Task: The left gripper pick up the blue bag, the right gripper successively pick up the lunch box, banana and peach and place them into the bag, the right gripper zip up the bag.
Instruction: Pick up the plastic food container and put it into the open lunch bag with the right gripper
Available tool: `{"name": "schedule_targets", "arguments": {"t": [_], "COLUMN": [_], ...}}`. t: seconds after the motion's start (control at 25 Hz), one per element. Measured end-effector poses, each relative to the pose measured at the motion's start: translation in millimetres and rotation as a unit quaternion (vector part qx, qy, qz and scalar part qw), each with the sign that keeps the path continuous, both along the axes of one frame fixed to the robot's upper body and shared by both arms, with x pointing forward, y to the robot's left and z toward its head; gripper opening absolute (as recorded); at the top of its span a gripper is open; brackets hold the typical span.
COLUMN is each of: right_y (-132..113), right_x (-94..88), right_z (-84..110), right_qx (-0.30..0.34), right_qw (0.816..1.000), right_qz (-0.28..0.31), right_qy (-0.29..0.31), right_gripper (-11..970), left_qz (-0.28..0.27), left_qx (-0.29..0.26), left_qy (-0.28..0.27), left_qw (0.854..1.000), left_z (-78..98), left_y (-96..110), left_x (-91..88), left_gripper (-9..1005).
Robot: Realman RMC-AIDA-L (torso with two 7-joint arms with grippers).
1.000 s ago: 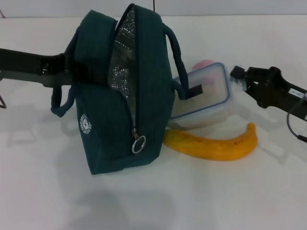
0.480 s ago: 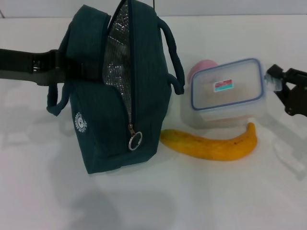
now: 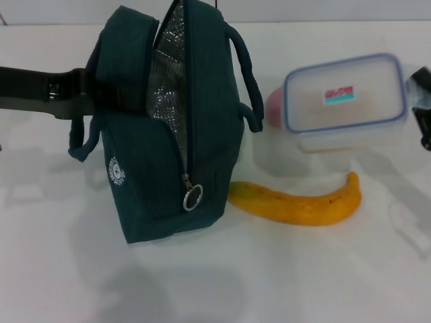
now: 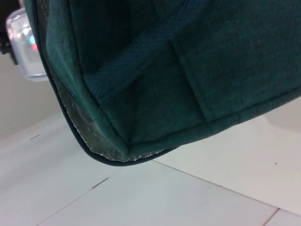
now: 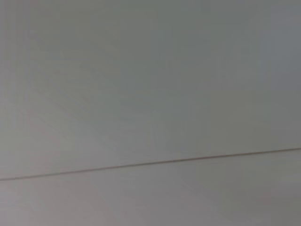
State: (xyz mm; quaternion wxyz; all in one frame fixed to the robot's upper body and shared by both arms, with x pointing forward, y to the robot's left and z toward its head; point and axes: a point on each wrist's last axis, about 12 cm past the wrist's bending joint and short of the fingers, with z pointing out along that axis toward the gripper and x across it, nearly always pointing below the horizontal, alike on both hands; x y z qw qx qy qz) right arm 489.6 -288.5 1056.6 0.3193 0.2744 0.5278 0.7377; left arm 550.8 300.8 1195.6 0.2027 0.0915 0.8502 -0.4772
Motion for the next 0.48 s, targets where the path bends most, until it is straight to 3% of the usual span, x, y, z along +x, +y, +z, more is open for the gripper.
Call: {"name": "schedule_targets", "arguments": {"t": [0.2, 0.48], "right_y": [6.1, 30.8], "right_x": [3.2, 21.6], "right_z": [18.8, 43.6], "right_qx": [0.063, 0.123], "right_qw": [0.997, 0.986], "right_qz": [0.013, 0.049], "right_qy": [-0.051, -0.104], "right_gripper": [97, 97], "left_qz": [0.001, -0.004], "left_qx": [0.0, -0.006], "left_qy": [-0.002, 0.001], "left_qw": [1.0, 1.0], "left_z": [0.4, -0.1], "left_y": [-0.6, -5.6], "left_x": [1.2, 4.2], "left_gripper": [38, 38]}}
